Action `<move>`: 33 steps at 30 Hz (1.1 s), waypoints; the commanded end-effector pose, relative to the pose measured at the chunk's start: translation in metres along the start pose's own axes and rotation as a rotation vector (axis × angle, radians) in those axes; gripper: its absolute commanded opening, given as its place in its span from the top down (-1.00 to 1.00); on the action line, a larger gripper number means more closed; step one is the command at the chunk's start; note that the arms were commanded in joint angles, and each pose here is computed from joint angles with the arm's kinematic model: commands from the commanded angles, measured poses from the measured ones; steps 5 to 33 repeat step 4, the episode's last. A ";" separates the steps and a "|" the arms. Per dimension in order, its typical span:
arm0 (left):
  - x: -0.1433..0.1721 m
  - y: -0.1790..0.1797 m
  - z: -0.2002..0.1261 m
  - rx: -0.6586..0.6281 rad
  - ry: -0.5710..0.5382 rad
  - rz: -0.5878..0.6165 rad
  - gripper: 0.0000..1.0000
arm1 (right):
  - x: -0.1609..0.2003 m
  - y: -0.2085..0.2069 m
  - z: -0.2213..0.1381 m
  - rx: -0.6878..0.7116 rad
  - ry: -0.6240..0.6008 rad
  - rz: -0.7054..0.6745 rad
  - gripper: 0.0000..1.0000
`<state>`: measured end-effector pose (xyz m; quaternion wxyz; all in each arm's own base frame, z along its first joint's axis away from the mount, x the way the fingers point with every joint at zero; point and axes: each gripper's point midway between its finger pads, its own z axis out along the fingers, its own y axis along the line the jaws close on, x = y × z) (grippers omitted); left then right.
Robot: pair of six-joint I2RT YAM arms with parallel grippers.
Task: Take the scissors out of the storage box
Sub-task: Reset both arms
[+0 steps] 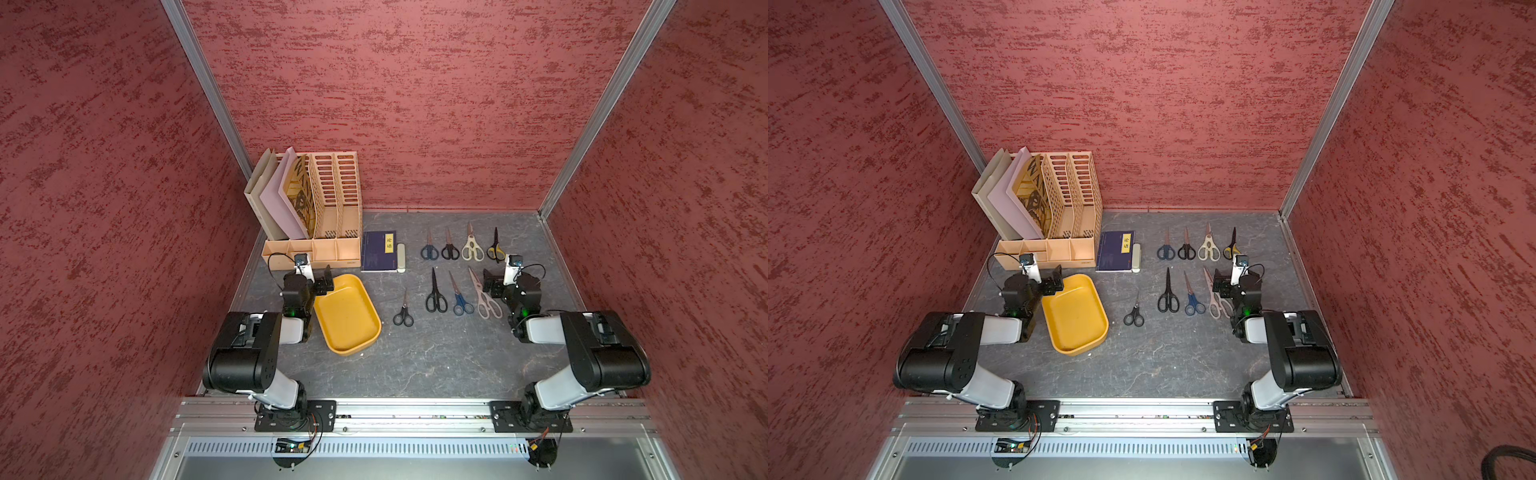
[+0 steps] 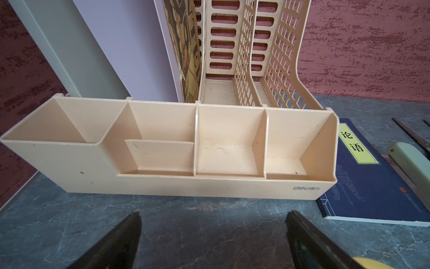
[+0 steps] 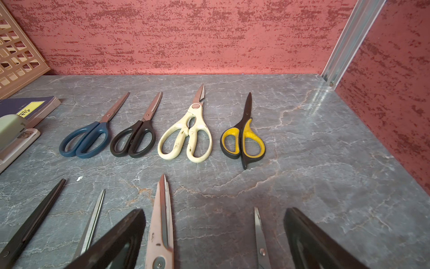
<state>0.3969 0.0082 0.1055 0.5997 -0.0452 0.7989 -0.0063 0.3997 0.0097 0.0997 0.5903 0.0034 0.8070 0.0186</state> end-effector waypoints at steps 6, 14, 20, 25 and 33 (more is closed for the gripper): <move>-0.009 0.000 0.001 0.014 -0.027 0.000 -0.99 | -0.018 0.000 0.000 -0.010 -0.060 -0.007 -0.97; -0.009 0.000 0.001 0.014 -0.027 0.000 -0.99 | -0.018 0.000 0.000 -0.010 -0.060 -0.007 -0.97; -0.009 0.000 0.001 0.014 -0.027 0.000 -0.99 | -0.018 0.000 0.000 -0.010 -0.060 -0.007 -0.97; -0.009 0.000 0.001 0.014 -0.027 0.000 -0.99 | -0.018 0.000 0.000 -0.010 -0.060 -0.007 -0.97; -0.009 0.000 0.001 0.014 -0.027 0.000 -0.99 | -0.018 0.000 0.000 -0.010 -0.060 -0.007 -0.97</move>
